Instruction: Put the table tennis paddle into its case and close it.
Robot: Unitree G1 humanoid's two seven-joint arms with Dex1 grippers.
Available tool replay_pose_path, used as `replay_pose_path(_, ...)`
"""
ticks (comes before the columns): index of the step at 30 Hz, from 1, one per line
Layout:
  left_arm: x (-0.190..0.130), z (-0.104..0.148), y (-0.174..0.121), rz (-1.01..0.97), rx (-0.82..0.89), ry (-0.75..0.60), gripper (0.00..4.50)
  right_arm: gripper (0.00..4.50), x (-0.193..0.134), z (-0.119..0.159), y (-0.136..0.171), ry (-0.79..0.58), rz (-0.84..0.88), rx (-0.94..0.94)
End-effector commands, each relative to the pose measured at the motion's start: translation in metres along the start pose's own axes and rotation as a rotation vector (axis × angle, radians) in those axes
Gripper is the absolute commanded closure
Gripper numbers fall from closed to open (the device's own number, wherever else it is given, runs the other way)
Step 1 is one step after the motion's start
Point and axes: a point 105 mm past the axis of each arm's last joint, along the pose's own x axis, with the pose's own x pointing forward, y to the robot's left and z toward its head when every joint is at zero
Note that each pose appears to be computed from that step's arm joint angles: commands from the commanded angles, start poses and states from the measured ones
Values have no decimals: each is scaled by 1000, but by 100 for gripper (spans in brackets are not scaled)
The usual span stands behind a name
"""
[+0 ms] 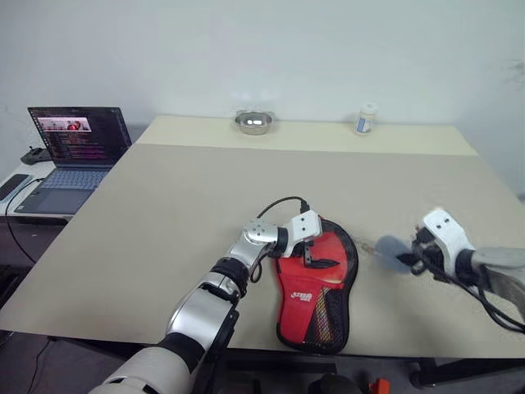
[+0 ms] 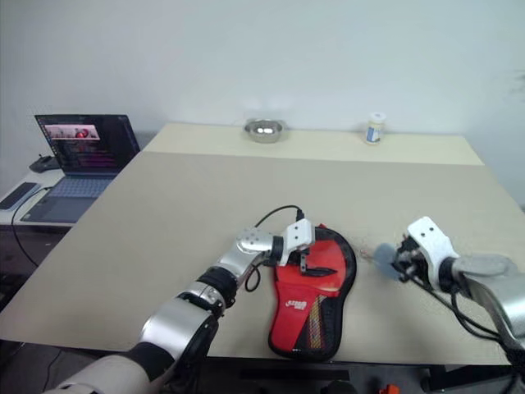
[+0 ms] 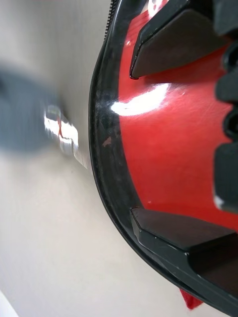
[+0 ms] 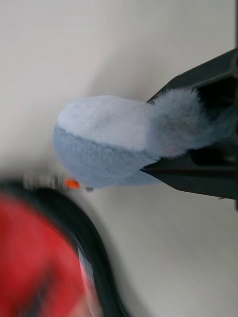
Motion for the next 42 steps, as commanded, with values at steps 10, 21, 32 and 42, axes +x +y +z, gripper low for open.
replay_pose_path(10, 18, -40, -30, -63, -76, 175, 0, 432, -42, -46, 121, 198, 454, -191)
replay_pose_path(21, 28, -38, -33, -62, -63, 187, 0, 433, -56, -62, 153, 211, 602, -130)
replay_pose_path(32, 29, -30, -30, -50, -45, 154, 0, 276, -63, -39, 142, 145, 578, -126)
replay_pose_path(42, 35, -7, -17, 8, -75, 51, 0, 112, -68, 2, 106, -21, 505, -110)
